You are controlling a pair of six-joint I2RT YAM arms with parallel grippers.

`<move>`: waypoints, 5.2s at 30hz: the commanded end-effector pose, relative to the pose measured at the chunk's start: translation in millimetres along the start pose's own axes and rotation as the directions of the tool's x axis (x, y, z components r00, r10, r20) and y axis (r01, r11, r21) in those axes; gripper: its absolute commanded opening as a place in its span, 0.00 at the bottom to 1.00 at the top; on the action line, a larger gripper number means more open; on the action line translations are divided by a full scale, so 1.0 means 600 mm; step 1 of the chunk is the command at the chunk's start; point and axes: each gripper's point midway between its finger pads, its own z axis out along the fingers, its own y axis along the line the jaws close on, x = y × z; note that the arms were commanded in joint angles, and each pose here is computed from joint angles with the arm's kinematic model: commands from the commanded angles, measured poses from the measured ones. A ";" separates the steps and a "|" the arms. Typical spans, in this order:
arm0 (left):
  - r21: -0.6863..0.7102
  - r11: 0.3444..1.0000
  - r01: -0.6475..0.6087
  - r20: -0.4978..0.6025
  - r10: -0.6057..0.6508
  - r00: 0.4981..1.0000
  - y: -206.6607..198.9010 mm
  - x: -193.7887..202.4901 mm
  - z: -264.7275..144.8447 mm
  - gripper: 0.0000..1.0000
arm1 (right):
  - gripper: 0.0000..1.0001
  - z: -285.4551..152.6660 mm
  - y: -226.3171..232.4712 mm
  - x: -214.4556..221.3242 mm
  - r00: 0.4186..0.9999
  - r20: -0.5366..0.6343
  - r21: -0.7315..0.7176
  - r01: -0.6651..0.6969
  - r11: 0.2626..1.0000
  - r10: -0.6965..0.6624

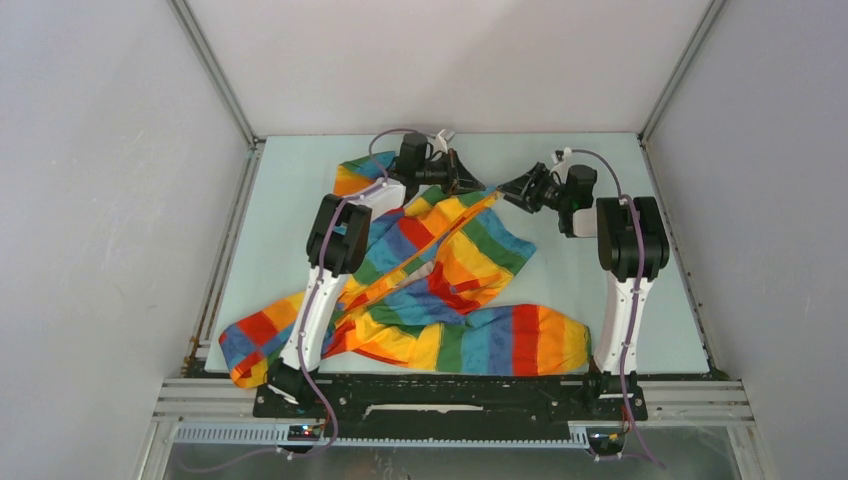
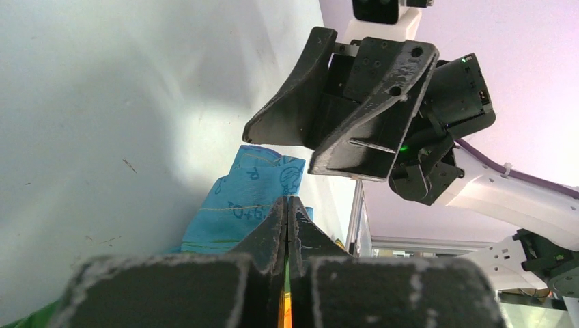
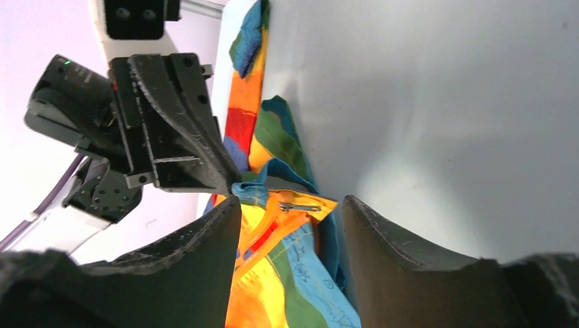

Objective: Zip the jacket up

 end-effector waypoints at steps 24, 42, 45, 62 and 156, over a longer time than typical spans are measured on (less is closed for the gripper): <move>0.060 0.997 -0.051 0.003 0.051 0.999 -0.059 -0.019 -0.022 0.00 | 0.42 0.008 0.059 0.000 0.998 -0.051 -0.248 0.030 0.968 -0.044; 0.038 0.998 -0.042 0.012 0.041 0.999 -0.045 -0.024 -0.024 0.01 | 0.09 -0.001 0.064 0.008 0.998 -0.051 -0.264 0.006 0.965 -0.021; 0.034 0.998 -0.047 0.013 0.047 0.999 -0.044 -0.024 -0.024 0.05 | 0.00 0.000 0.067 0.009 0.998 -0.053 -0.267 0.004 0.964 -0.019; 0.102 0.987 -0.122 0.017 0.121 0.992 -0.069 -0.013 -0.002 0.66 | 0.00 -0.001 0.073 0.010 0.998 -0.061 -0.287 -0.038 0.957 0.021; -0.004 0.999 0.049 -0.023 -0.049 0.999 -0.010 0.009 0.011 0.00 | 0.32 0.065 0.139 -0.028 1.000 -0.012 -0.301 -0.031 0.953 0.028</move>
